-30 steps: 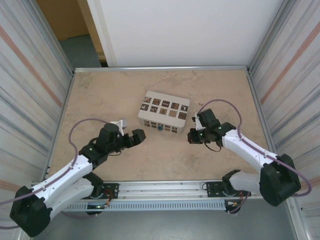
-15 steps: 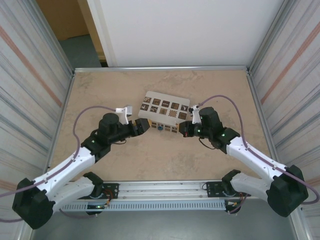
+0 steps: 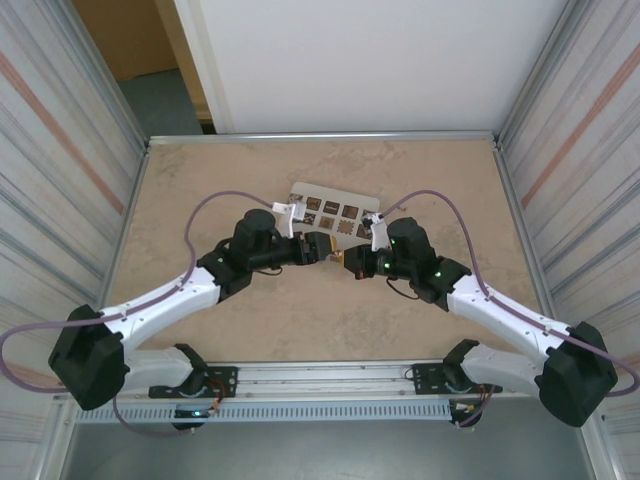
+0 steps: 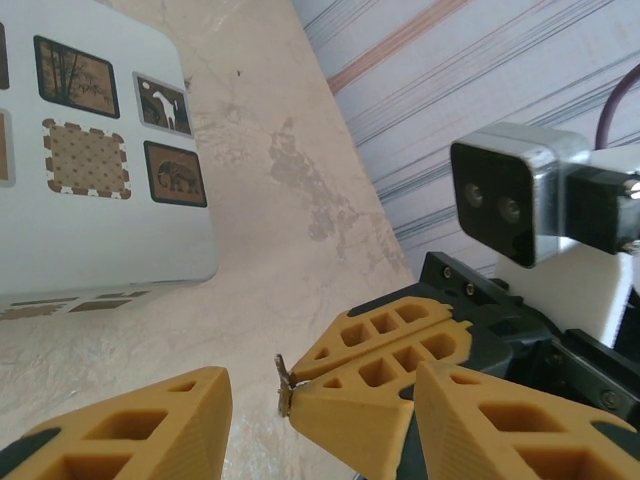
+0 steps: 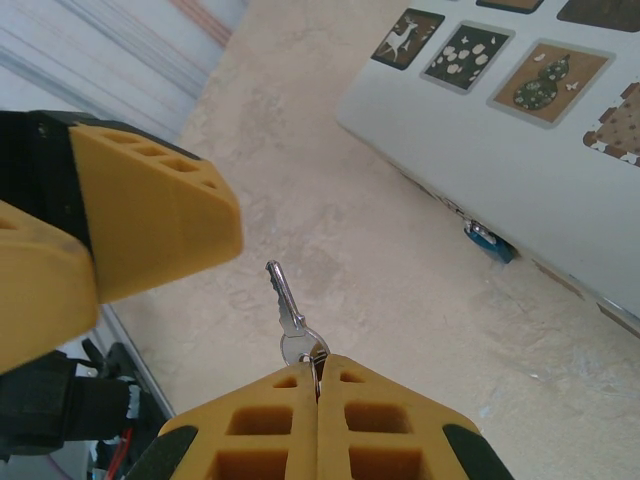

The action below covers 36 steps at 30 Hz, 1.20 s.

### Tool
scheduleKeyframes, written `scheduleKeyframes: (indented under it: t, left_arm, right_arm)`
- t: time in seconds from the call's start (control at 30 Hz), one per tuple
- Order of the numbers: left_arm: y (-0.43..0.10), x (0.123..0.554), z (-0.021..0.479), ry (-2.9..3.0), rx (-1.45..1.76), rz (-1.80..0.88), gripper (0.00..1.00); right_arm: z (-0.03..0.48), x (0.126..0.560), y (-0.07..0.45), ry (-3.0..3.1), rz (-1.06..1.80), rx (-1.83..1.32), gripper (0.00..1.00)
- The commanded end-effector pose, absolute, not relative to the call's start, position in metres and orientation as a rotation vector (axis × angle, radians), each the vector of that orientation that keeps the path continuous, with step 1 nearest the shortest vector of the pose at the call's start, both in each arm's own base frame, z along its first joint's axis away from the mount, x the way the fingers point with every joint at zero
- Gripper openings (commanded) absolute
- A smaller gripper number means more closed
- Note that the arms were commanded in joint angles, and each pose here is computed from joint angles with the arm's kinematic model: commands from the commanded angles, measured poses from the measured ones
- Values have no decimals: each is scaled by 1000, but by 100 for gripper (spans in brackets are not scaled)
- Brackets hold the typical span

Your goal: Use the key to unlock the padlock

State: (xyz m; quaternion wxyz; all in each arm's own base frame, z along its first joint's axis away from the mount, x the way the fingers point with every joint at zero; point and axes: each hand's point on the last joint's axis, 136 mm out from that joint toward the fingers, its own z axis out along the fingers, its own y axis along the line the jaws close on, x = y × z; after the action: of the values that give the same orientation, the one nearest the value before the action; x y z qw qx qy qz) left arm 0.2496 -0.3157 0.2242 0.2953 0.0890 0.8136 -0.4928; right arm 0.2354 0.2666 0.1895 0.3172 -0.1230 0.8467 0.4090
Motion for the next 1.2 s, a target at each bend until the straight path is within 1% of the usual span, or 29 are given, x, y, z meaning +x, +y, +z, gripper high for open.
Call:
scheduleKeyframes:
  t: [0.0, 0.07, 0.23, 0.57, 0.73, 1.03, 1.1, 1.17]
  left_arm:
    - [-323, 252, 239, 2110, 274, -1328, 50]
    - [-324, 253, 236, 2115, 272, -1326, 49]
    - [-327, 254, 235, 2114, 273, -1338, 35]
    - [-331, 255, 233, 2120, 268, -1352, 28]
    - [-332, 255, 233, 2120, 270, -1352, 21]
    - [-330, 255, 235, 2113, 267, -1346, 5]
    - [-329, 255, 235, 2114, 266, -1341, 1]
    - [-328, 254, 236, 2110, 266, -1337, 0]
  right_arm:
    - [217, 235, 275, 2150, 1136, -352, 0]
    - [219, 233, 276, 2144, 1142, -357, 0]
    - [223, 231, 278, 2132, 1162, -370, 0]
    - [228, 228, 284, 2122, 1189, -397, 0]
    - [228, 229, 284, 2123, 1189, -394, 0]
    - [225, 230, 283, 2141, 1172, -381, 0]
    - [226, 230, 283, 2140, 1168, -381, 3]
    - [227, 231, 282, 2141, 1162, -379, 7]
